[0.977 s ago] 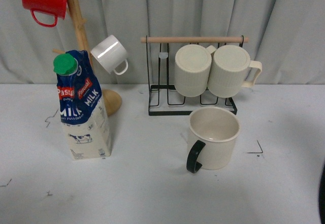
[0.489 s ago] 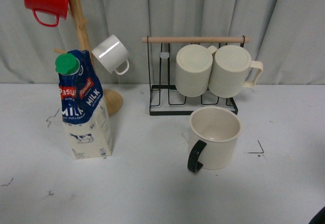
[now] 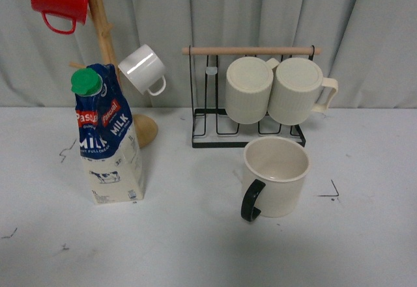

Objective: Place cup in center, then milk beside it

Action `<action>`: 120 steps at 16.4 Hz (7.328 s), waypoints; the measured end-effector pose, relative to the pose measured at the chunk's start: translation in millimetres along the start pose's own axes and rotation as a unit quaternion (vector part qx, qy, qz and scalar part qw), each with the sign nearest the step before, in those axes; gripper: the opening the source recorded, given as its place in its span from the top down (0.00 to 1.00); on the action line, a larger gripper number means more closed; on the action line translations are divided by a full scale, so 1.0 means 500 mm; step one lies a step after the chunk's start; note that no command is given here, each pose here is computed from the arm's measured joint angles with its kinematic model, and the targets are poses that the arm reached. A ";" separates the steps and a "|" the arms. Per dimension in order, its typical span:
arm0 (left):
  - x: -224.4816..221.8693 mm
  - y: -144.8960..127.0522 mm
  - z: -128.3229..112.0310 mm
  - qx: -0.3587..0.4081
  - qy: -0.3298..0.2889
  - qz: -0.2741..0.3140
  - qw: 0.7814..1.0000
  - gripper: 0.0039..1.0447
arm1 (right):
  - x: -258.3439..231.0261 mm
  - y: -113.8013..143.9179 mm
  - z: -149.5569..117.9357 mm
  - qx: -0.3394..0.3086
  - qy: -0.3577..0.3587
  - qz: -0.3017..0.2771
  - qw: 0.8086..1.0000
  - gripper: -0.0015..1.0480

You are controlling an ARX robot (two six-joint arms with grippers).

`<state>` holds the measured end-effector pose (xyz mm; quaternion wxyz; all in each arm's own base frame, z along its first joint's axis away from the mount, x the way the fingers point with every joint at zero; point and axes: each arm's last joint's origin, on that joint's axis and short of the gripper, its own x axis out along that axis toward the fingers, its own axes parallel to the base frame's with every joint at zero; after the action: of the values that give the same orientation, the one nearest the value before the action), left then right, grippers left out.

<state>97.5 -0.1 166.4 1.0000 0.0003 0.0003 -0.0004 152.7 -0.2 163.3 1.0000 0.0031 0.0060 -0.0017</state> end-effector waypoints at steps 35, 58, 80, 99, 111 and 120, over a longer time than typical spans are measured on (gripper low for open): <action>0.000 0.000 0.000 0.000 0.000 0.000 1.000 0.06 | -0.111 0.000 0.006 0.000 -0.008 0.001 1.000 0.25; 0.388 -0.148 -0.025 0.027 0.231 -0.017 0.972 0.06 | -0.111 0.000 0.006 0.000 -0.008 0.002 1.000 0.06; 0.441 -0.194 -0.067 -0.024 0.213 0.045 0.976 0.97 | -0.111 0.000 0.006 0.000 -0.008 0.002 1.000 0.06; 0.441 -0.345 -0.059 -0.035 0.201 -0.049 0.978 0.82 | -0.111 0.000 0.006 0.000 -0.008 0.002 1.000 0.06; 0.284 -0.210 0.023 -0.030 0.133 -0.162 0.977 0.06 | -0.111 0.000 0.006 0.000 -0.008 0.002 1.000 0.06; 0.132 -0.048 -0.017 -0.004 0.020 0.001 1.000 0.99 | -0.111 0.000 0.006 0.000 -0.008 0.002 1.000 0.06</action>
<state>163.6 -24.2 157.8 0.9998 -0.0040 0.0198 0.0001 97.3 0.0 166.8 1.0000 0.0030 -0.0018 0.0000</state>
